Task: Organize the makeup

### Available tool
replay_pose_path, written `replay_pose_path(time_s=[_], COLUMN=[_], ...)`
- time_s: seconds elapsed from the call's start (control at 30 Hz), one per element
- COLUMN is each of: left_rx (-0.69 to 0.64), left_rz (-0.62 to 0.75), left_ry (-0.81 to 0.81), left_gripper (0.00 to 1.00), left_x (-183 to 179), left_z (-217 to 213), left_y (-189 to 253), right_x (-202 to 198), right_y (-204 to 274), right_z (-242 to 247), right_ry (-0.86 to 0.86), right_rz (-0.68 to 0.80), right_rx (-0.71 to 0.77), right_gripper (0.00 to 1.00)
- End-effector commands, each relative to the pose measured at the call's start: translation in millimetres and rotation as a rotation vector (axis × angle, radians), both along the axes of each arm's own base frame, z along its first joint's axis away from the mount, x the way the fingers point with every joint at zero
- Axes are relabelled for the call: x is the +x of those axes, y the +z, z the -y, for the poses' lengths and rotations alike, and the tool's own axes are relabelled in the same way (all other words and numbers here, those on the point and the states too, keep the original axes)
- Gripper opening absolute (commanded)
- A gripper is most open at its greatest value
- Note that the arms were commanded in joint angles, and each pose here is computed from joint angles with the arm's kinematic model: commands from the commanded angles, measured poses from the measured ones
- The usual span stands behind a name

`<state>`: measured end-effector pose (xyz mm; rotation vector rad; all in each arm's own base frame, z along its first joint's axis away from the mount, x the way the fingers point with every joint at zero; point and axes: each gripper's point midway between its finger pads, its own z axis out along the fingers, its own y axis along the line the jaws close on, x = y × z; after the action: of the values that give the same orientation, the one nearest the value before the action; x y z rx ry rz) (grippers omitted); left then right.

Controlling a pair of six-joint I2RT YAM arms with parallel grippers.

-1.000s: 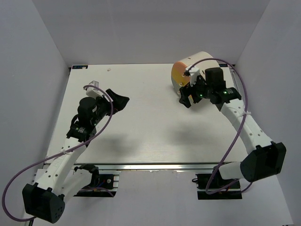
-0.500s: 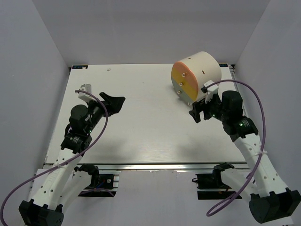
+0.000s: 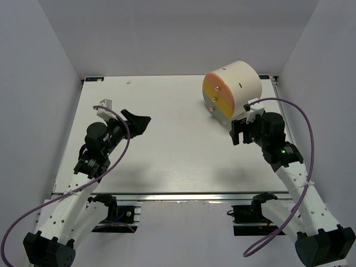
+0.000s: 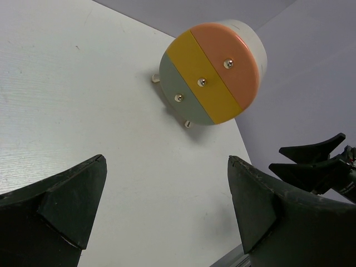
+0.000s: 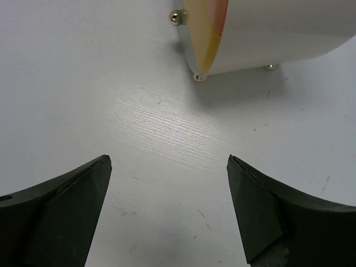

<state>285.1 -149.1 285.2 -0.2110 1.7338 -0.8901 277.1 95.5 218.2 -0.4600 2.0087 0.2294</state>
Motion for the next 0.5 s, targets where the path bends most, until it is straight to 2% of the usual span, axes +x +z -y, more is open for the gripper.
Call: replay_pose_path(time_s=[0.0, 0.17, 0.47], left_rx=[-0.005, 0.006, 0.012], left_rz=[0.015, 0.004, 0.007], left_ry=[-0.005, -0.004, 0.009], left_gripper=[0.98, 0.98, 0.98], left_x=[-5, -8, -12], left_z=[-1, -2, -7], left_y=[4, -1, 0], right_x=[9, 13, 11], right_y=[13, 14, 12], right_z=[17, 36, 42], right_ry=[-0.108, -0.203, -0.225], right_rz=[0.063, 0.093, 0.103], right_rx=[-0.004, -0.037, -0.038], right_gripper=[0.89, 0.89, 0.89])
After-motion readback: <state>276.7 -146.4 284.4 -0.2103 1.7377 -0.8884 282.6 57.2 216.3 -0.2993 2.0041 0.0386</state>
